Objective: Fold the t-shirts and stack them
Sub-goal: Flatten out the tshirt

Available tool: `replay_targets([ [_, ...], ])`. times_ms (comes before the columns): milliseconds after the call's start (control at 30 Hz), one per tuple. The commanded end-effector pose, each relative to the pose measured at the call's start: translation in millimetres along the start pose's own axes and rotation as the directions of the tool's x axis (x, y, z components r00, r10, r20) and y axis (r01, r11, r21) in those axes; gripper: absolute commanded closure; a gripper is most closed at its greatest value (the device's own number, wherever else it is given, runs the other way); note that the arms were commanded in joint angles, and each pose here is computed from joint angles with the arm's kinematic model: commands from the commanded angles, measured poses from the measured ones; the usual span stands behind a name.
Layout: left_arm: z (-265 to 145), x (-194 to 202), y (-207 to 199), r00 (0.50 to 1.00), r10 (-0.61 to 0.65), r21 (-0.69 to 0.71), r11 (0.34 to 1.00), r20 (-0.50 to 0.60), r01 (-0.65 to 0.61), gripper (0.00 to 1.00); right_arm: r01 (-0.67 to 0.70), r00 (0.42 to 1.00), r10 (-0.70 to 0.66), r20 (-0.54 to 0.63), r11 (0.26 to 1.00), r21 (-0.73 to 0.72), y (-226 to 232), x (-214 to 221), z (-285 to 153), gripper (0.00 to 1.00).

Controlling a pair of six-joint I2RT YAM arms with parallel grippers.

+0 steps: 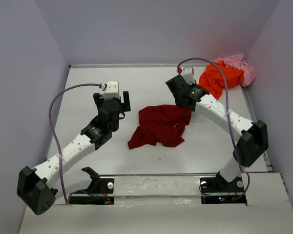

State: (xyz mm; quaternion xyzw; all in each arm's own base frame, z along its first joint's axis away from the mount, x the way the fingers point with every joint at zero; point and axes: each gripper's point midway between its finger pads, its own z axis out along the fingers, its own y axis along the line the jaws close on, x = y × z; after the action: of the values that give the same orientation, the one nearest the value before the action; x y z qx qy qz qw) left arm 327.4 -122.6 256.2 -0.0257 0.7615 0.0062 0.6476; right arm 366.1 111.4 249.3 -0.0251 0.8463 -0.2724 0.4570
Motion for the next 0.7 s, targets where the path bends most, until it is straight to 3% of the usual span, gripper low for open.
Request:
replay_targets([
  [0,0,-18,-3,0.998,-0.046,0.005,0.999,0.043,0.046,0.01,-0.062,0.996,0.060,-0.067,0.998,-0.019,27,22,19,1.00],
  [100,0,-17,-4,0.998,-0.045,0.007,0.999,0.040,0.045,0.01,-0.080,0.992,0.071,-0.100,0.993,-0.082,48,31,23,1.00],
  [233,1,-17,-5,0.998,-0.044,0.006,0.999,0.039,0.044,0.01,-0.071,0.997,0.060,-0.054,0.968,-0.241,87,18,-4,1.00],
  [400,1,-17,-3,0.998,-0.043,-0.005,0.999,0.039,0.043,0.01,0.029,0.999,-0.033,0.000,0.876,-0.482,151,19,-71,1.00],
  [500,0,-18,-1,0.998,-0.046,-0.010,0.999,0.046,0.047,0.01,0.070,0.997,-0.078,0.010,0.815,-0.575,185,34,-105,1.00],
  [667,-1,-19,1,0.998,-0.049,-0.014,0.999,0.049,0.049,0.01,0.110,0.985,-0.169,-0.032,0.763,-0.637,233,79,-118,1.00],
])
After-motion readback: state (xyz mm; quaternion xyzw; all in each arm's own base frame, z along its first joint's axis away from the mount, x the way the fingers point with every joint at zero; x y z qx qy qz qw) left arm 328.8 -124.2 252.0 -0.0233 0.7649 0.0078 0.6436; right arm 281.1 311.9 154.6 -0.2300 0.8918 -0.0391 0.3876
